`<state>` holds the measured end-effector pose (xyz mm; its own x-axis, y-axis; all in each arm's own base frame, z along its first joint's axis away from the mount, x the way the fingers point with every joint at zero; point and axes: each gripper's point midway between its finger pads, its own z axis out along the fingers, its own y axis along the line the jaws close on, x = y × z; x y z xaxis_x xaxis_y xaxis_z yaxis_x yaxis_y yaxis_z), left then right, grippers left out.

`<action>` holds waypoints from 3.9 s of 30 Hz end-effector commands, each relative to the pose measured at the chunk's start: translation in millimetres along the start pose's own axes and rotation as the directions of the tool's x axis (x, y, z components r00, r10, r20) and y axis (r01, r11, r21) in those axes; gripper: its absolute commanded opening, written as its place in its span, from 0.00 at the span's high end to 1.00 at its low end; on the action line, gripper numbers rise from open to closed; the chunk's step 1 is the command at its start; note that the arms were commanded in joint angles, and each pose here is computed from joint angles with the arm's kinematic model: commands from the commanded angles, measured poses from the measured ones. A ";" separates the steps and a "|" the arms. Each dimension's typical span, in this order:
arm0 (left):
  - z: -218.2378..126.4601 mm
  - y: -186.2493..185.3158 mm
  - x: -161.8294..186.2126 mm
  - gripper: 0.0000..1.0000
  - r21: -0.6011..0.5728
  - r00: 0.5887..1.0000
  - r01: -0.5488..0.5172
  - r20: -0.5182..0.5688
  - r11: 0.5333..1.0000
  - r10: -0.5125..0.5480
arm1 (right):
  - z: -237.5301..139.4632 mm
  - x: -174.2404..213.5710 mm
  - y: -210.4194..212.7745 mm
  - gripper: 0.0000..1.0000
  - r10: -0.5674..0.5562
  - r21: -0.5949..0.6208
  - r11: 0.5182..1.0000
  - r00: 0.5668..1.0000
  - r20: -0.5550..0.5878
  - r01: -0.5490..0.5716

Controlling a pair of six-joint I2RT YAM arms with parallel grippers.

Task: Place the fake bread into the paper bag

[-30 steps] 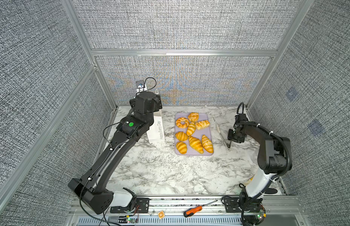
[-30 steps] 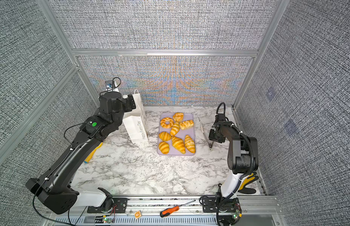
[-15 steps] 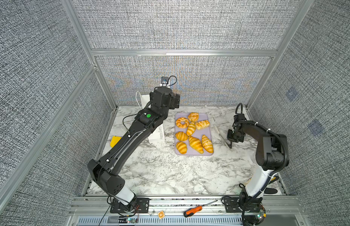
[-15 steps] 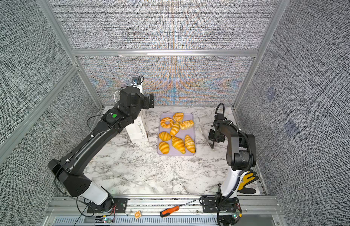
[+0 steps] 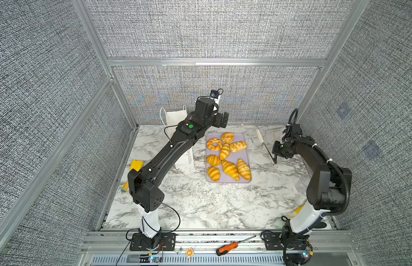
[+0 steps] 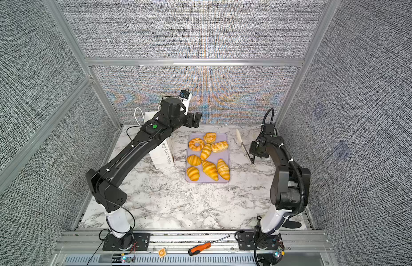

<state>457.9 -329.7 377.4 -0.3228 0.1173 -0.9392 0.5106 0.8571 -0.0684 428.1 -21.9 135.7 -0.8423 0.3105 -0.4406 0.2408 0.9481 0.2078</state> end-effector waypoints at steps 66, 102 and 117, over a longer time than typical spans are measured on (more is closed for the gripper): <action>46.9 -116.5 34.1 0.61 0.849 0.976 0.213 -0.161 0.483 -0.148 | -80.1 -8.3 212.0 1.00 -0.251 -0.891 0.452 0.964 -0.083 0.041; 20.6 -123.1 -2.8 1.00 0.923 0.963 0.146 -0.050 0.355 -0.265 | -106.9 -43.3 186.8 0.24 -0.099 -0.901 0.428 0.994 0.036 0.075; 20.2 -123.5 -9.7 1.00 0.929 0.965 0.131 -0.038 0.347 -0.260 | -156.0 -29.7 190.8 0.00 -0.037 -0.944 0.292 0.988 0.149 0.153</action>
<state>417.0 -448.8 376.0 -0.5132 -0.0662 -0.8557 0.8541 -0.1371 -0.5017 424.9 132.9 298.2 -0.8056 0.2758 -0.5243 -0.4363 0.3226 0.8400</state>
